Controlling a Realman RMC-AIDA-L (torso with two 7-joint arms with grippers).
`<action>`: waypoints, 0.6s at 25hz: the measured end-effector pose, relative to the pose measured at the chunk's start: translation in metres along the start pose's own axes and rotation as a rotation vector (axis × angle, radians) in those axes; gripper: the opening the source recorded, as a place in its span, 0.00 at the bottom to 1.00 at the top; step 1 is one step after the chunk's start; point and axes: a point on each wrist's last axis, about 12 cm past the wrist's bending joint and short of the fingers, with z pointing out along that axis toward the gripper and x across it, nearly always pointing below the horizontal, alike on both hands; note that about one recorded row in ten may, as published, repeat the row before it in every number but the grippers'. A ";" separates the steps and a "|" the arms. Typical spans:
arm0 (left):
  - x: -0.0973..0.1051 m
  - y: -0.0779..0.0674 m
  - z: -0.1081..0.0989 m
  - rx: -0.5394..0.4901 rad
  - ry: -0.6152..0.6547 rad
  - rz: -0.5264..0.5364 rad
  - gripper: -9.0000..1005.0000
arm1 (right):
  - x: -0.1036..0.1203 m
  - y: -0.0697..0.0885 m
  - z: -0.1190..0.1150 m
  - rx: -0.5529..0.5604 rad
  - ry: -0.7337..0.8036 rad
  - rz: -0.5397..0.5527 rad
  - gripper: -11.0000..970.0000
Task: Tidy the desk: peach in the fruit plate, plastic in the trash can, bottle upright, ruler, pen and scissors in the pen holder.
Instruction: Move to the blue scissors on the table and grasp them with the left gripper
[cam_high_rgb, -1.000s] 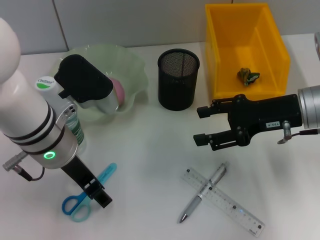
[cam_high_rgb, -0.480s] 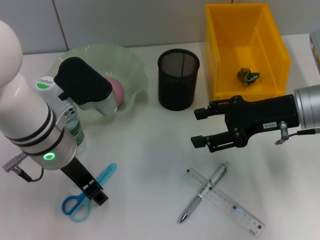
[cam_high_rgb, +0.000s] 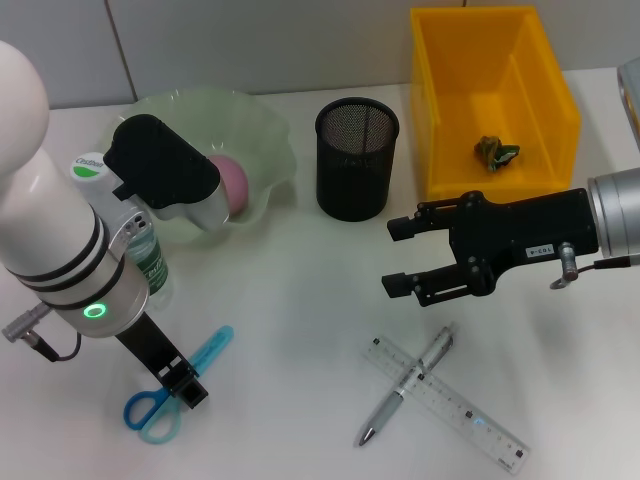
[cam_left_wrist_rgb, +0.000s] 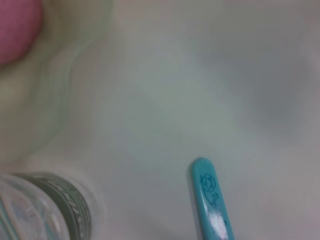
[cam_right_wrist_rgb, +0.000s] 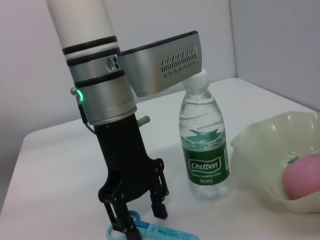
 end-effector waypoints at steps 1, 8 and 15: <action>0.000 0.000 0.000 0.000 0.000 0.000 0.60 | 0.000 0.000 0.000 0.000 -0.001 -0.001 0.79; 0.001 -0.001 0.000 0.002 0.006 0.001 0.60 | 0.000 0.001 0.001 -0.004 0.000 -0.004 0.79; 0.000 -0.001 0.000 0.004 0.010 0.002 0.60 | -0.002 0.000 0.001 -0.006 -0.001 -0.008 0.79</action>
